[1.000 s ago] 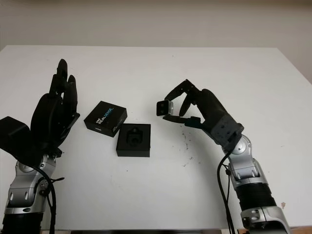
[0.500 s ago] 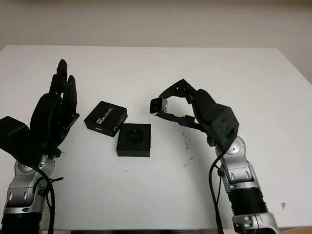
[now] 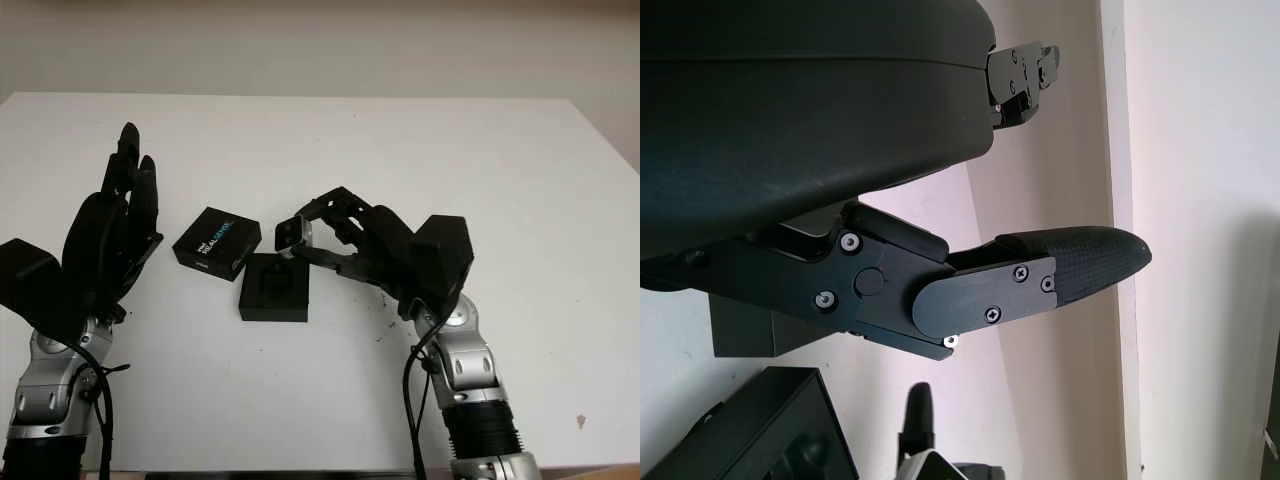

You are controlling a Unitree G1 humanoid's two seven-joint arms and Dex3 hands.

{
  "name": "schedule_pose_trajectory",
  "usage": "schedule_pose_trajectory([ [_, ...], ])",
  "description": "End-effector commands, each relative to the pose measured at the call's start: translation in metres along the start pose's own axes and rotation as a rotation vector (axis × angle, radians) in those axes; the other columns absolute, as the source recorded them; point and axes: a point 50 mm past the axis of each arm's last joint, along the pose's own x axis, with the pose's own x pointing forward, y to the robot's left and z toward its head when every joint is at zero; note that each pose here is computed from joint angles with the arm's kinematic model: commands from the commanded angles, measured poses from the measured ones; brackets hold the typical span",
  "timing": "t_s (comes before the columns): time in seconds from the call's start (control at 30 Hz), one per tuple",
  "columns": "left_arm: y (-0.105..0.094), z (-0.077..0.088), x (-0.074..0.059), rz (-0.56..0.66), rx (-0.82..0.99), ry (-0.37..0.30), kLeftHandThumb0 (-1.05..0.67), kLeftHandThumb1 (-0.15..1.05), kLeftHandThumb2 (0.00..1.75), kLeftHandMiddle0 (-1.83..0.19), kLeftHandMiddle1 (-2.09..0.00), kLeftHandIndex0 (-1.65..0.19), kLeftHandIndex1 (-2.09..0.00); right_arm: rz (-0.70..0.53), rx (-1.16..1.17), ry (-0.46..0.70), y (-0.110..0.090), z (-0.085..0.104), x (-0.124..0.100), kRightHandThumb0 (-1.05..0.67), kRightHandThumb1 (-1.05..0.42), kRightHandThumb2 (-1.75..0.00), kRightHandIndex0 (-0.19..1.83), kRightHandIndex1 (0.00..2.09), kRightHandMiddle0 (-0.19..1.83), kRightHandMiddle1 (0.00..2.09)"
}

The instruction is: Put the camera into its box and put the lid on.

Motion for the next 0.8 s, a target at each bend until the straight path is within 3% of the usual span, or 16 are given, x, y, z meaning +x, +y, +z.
schedule_pose_trajectory([
  [0.0,0.002,-0.001,-0.001,0.006,0.003,0.008,-0.74,1.05,0.62,0.19,0.0,0.19,0.0,0.024,0.014,-0.013,0.003,0.001,0.005,-0.42,-1.02,-0.05,0.1,0.11,0.29,1.71],
  [0.77,0.001,-0.004,-0.002,0.008,-0.005,0.018,-0.75,1.05,0.61,0.19,0.0,0.19,0.0,0.043,0.058,0.044,0.025,-0.023,0.02,-0.43,-1.01,-0.05,0.2,0.11,0.3,1.67],
])
